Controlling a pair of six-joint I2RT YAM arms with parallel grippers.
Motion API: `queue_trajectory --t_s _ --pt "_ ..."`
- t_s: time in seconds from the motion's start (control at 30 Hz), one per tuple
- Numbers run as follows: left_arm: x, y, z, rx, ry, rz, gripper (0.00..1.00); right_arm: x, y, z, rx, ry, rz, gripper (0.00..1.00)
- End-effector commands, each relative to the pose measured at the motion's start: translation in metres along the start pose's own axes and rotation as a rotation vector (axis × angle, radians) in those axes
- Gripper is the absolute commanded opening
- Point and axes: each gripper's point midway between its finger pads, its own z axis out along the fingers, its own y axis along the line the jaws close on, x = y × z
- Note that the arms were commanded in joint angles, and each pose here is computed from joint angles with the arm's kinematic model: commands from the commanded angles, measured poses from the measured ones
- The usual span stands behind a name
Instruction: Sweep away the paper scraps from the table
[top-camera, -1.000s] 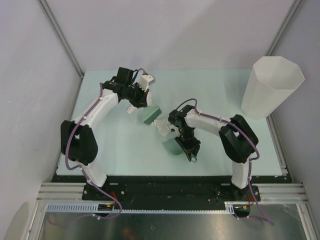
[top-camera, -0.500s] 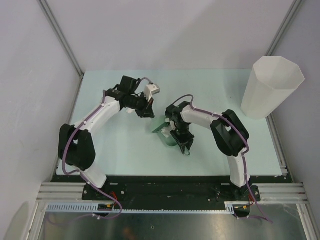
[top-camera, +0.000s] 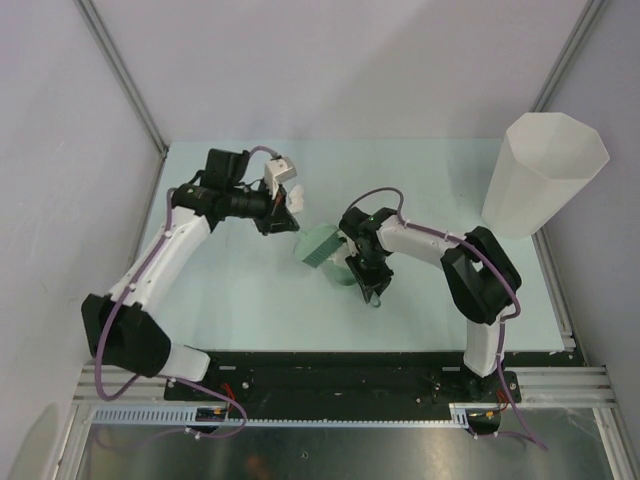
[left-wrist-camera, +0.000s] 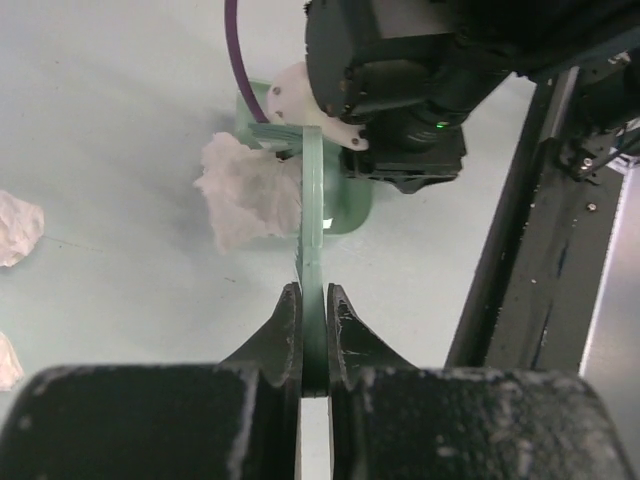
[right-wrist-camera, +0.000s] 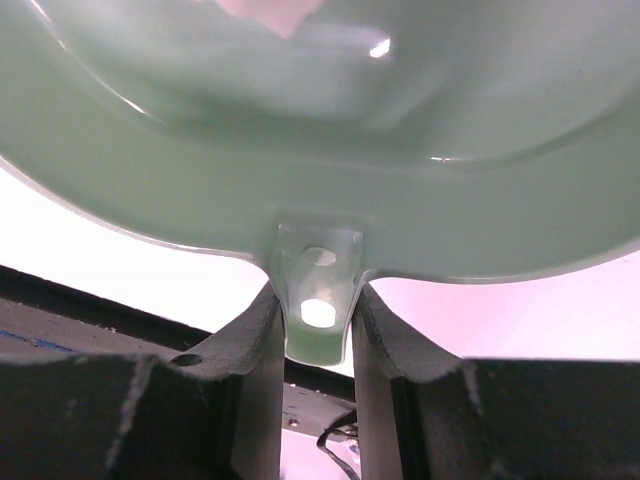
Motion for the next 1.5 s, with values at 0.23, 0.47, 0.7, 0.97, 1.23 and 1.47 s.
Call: queue_trajectory --t_s 0.23,0.47,0.7,0.97,1.23,1.47 --pt "-0.057 -0.028 -0.066 -0.014 -0.171 0.027 0.00 -0.013 -0.005 -0.016 0.031 -0.150 -0.002 0.00" --pt "-0.062 -0.014 -0.089 -0.105 -0.199 0.017 0.00 -0.011 -0.005 -0.042 0.022 -0.203 -0.005 0.00" --pt "-0.047 0.038 -0.101 -0.356 -0.128 -0.059 0.00 0.009 -0.013 -0.085 -0.019 -0.232 0.049 0.00" --pt "-0.016 0.063 -0.090 -0.409 -0.046 -0.157 0.00 0.011 -0.080 -0.175 0.094 -0.332 0.223 0.00" --pt "-0.006 0.064 -0.083 -0.397 -0.025 -0.179 0.00 -0.015 -0.178 -0.279 0.269 -0.522 0.414 0.00" --pt "0.006 0.072 -0.081 -0.427 0.010 -0.201 0.00 0.001 -0.295 -0.366 0.518 -0.761 0.676 0.00"
